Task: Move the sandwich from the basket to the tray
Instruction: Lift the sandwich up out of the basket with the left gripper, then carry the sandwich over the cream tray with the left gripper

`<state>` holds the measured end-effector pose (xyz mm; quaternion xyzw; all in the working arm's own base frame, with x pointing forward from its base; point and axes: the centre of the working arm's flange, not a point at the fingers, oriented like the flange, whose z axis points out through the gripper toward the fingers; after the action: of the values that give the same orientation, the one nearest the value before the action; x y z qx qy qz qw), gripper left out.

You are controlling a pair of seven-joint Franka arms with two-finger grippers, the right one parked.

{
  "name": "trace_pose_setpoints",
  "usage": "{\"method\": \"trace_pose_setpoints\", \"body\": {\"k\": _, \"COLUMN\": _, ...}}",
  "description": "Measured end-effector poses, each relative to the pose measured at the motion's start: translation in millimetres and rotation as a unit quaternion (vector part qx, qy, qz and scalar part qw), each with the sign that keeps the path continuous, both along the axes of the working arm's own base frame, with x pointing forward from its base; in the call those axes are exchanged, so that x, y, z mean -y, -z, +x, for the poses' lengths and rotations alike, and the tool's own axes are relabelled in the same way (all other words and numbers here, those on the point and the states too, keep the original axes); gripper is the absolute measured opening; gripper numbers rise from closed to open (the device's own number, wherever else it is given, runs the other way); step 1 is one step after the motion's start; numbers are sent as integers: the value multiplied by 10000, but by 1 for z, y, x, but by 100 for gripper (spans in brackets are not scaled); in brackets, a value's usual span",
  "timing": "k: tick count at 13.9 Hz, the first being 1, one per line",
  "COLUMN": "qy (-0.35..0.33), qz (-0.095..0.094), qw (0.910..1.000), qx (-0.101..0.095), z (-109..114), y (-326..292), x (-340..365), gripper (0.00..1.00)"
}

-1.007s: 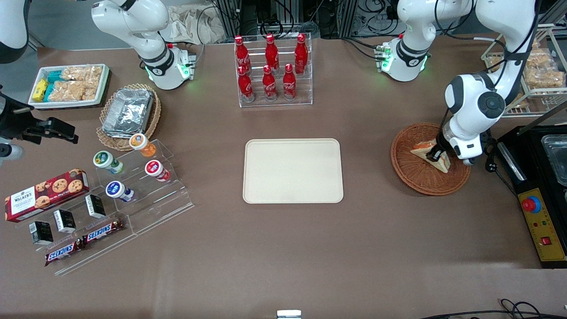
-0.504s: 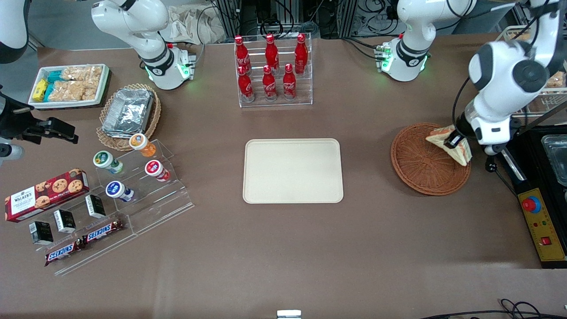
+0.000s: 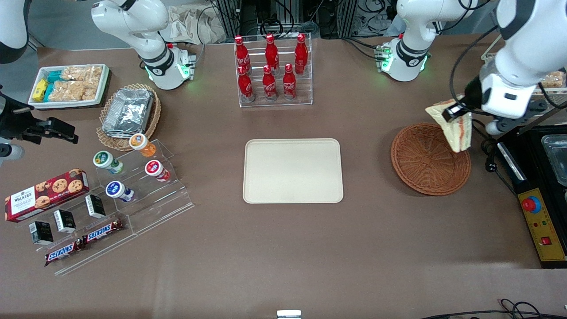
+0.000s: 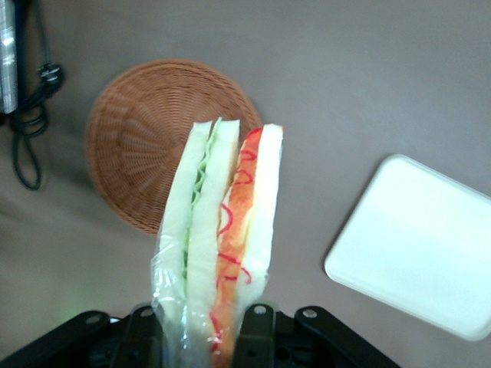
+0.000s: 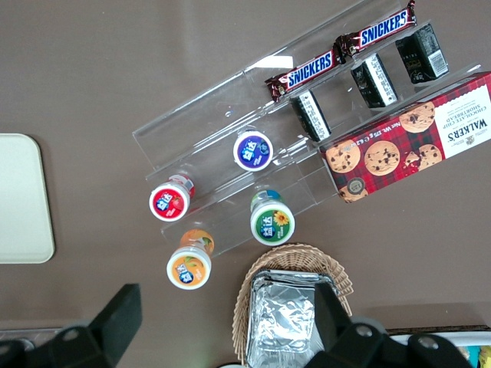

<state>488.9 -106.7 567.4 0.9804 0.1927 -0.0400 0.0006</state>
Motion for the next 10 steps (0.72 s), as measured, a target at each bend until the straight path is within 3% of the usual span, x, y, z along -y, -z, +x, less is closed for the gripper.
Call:
{"method": "trace_pose_setpoints", "body": {"k": 6, "qy": 1117, "qz": -38, "qw": 9937, "qx": -4, "z": -6, "y": 6, "x": 146, "gripper": 25}}
{"method": "trace_pose_setpoints", "body": {"k": 10, "qy": 1592, "qz": -113, "qw": 9868, "qx": -265, "z": -6, "y": 39, "x": 205, "gripper": 22}}
